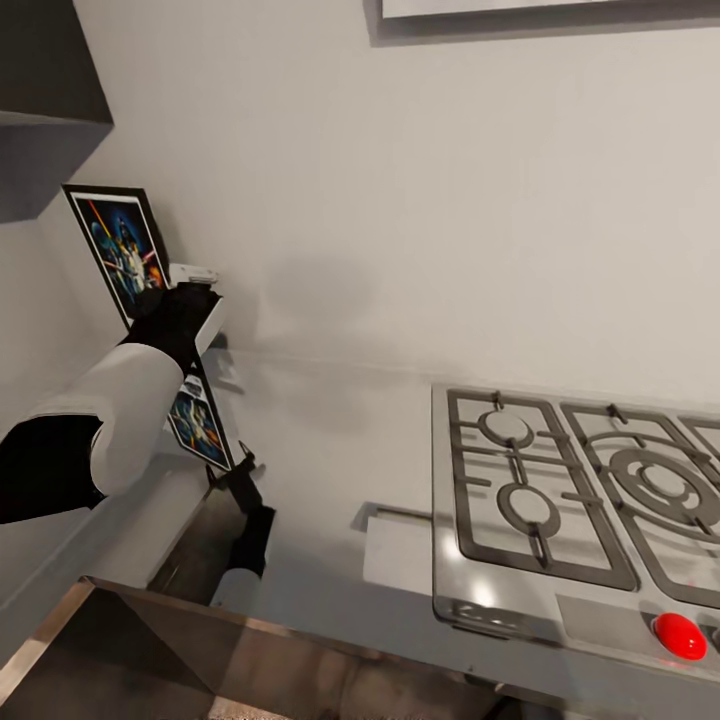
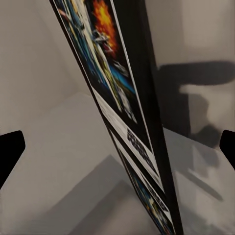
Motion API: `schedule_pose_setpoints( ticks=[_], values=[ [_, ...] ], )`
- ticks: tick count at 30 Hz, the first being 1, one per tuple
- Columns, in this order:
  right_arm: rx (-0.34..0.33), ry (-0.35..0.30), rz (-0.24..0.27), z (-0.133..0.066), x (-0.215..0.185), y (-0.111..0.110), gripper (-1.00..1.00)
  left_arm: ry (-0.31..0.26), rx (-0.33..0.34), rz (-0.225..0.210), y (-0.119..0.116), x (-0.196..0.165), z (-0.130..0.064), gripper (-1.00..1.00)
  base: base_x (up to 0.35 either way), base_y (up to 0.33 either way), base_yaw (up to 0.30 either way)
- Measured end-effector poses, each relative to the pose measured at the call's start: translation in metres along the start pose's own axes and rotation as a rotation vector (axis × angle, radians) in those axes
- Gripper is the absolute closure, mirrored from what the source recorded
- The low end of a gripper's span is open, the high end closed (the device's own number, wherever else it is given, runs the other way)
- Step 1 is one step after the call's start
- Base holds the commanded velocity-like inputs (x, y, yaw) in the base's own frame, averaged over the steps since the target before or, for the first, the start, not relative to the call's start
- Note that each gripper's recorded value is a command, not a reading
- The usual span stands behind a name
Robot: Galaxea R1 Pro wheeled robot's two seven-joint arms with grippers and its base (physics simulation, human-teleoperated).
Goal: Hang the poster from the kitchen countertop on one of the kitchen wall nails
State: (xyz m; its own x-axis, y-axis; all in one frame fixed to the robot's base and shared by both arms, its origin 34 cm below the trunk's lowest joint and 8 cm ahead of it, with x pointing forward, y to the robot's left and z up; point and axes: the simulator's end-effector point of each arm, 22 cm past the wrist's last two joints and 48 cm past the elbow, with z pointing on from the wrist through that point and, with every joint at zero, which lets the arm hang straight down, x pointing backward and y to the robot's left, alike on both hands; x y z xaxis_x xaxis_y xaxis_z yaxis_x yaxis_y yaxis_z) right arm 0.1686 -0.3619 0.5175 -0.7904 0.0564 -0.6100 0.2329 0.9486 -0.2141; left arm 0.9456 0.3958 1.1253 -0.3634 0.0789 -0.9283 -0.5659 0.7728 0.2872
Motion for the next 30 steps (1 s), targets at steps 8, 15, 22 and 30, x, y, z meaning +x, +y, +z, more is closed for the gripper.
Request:
schedule_pose_setpoints(
  ticks=[8, 15, 22, 30],
  values=[
    [0.002, 0.008, -0.003, -0.0014, 0.0019, -0.0012, -1.00, 0.004, 0.000, 0.012, -0.0050, 0.0065, 0.0049, -1.00, 0.000, 0.000, 0.000],
    [0.001, 0.008, -0.003, -0.0021, 0.0022, -0.0005, -1.00, 0.001, -0.002, 0.004, -0.0038, 0.0067, 0.0073, -1.00, 0.000, 0.000, 0.000],
    [0.001, 0.008, -0.004, -0.0019, 0.0020, -0.0012, -1.00, 0.002, -0.002, 0.003, -0.0036, 0.0068, 0.0074, -1.00, 0.031, 0.074, 0.000],
    [0.001, 0.008, -0.003, -0.0021, 0.0021, -0.0004, -1.00, 0.002, -0.001, 0.003, -0.0035, 0.0067, 0.0073, -1.00, 0.110, 0.010, 0.000]
  ],
)
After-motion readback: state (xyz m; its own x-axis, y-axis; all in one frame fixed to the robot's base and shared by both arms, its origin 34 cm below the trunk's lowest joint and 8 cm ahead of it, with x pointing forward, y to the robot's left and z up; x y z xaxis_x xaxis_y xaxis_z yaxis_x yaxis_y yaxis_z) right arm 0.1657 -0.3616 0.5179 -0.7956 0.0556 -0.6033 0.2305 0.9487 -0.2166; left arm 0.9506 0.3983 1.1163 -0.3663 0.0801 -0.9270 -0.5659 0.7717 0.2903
